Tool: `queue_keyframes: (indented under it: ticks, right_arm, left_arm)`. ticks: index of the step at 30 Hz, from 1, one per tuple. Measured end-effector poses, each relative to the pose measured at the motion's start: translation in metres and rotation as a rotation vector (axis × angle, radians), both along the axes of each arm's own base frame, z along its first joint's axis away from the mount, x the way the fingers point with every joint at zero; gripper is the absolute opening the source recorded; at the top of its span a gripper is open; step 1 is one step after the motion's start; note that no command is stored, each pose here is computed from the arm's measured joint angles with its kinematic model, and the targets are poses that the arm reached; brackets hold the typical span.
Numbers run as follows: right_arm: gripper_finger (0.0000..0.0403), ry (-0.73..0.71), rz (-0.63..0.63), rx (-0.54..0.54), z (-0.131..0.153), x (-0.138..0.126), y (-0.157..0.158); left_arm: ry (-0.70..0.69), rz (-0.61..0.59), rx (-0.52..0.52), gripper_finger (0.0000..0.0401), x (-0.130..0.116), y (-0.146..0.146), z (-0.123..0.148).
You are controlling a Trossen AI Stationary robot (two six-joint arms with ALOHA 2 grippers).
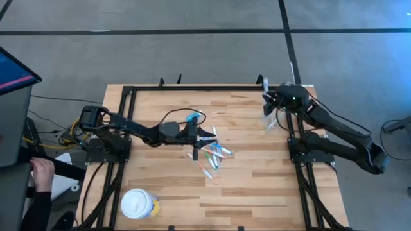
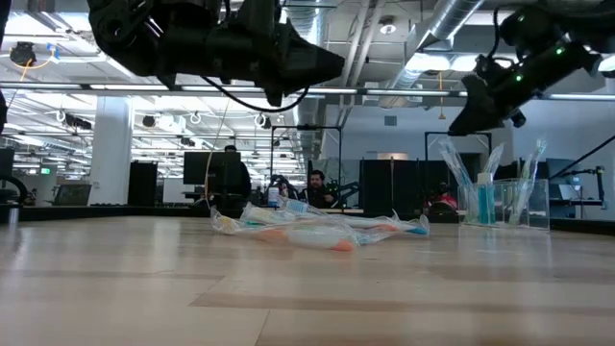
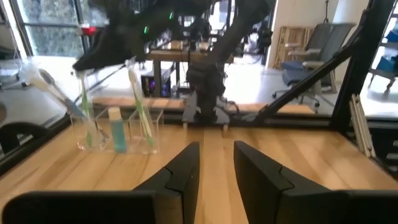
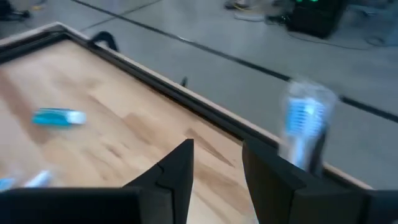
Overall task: Pick & Place toothbrushing station
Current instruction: Put the orange toothbrush into the transparent organizer
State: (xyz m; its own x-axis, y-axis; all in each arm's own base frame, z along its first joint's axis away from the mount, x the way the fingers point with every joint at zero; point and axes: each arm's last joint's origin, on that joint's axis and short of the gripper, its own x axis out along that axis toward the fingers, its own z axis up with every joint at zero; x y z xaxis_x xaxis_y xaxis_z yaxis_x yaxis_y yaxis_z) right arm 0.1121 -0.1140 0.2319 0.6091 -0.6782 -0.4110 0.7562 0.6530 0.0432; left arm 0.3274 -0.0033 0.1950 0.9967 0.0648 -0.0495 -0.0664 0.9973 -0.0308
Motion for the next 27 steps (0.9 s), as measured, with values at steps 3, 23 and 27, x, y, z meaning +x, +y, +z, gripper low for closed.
queue_keyframes:
  ticks: [3, 23, 27]
  right_arm:
    - [0.0128, -0.003, 0.064, -0.001, 0.001, 0.006, 0.008]
    - [0.0123, -0.006, 0.376, -0.002, 0.001, 0.033, 0.05]
    - [0.0123, -0.003, 0.412, 0.0, 0.0, 0.036, 0.055]
  left_arm:
    - [0.045, 0.017, -0.001, 0.0094, 0.0, 0.004, -0.004]
    - [0.57, 0.071, -0.026, 0.0094, -0.018, 0.019, -0.051]
    - [0.631, 0.098, -0.016, 0.0094, -0.022, 0.019, -0.056]
